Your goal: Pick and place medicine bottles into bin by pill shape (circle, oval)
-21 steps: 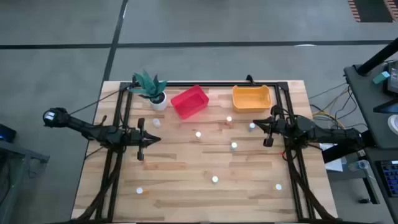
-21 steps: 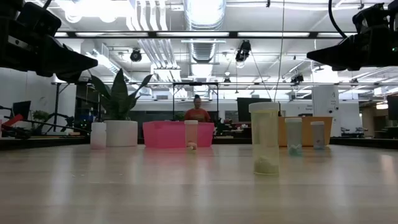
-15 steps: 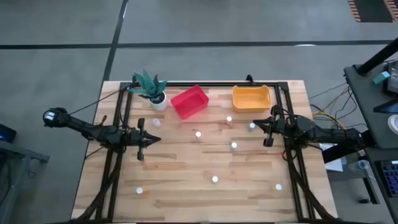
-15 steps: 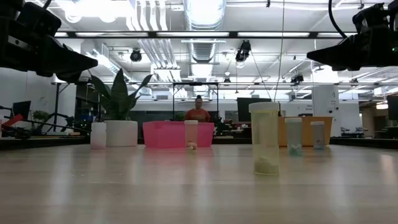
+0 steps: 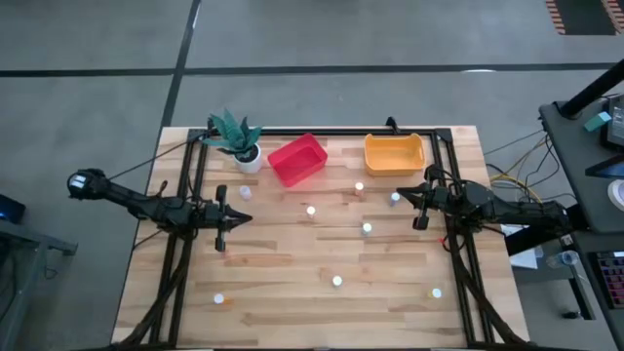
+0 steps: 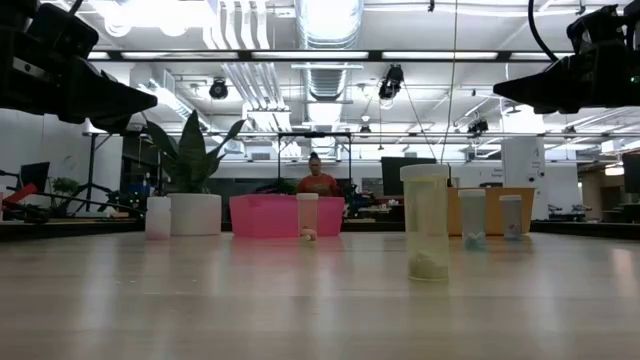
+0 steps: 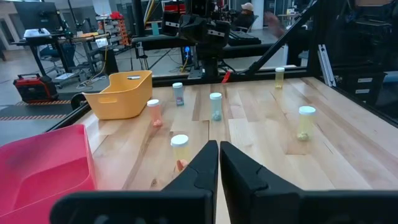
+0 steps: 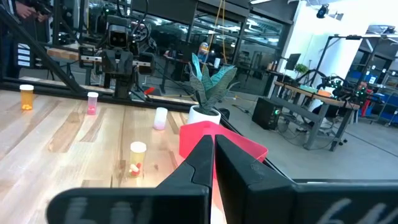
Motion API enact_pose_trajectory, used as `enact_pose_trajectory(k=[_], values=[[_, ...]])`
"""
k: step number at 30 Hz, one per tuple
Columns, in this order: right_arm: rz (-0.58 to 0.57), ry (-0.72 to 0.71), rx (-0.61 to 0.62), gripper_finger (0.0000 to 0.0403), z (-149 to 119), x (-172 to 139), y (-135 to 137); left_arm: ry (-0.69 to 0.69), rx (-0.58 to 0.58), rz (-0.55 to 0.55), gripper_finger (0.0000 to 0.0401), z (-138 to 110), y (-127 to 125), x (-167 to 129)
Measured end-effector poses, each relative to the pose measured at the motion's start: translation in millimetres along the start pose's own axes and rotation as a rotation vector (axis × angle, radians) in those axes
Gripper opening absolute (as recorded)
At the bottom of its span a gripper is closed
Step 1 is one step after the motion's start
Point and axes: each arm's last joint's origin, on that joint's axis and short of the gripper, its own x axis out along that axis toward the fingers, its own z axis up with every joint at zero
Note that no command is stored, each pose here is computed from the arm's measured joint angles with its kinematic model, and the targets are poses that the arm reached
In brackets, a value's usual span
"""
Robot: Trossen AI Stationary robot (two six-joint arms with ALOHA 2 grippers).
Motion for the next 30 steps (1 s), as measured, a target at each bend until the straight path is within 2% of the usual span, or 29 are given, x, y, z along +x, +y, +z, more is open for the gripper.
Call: enact_pose_trajectory(k=[30], values=[[-0.001,0.0,0.0,0.0009,0.1,0.0,-0.1,0.0,0.0,0.0,0.0,0.0,0.0,0.0]])
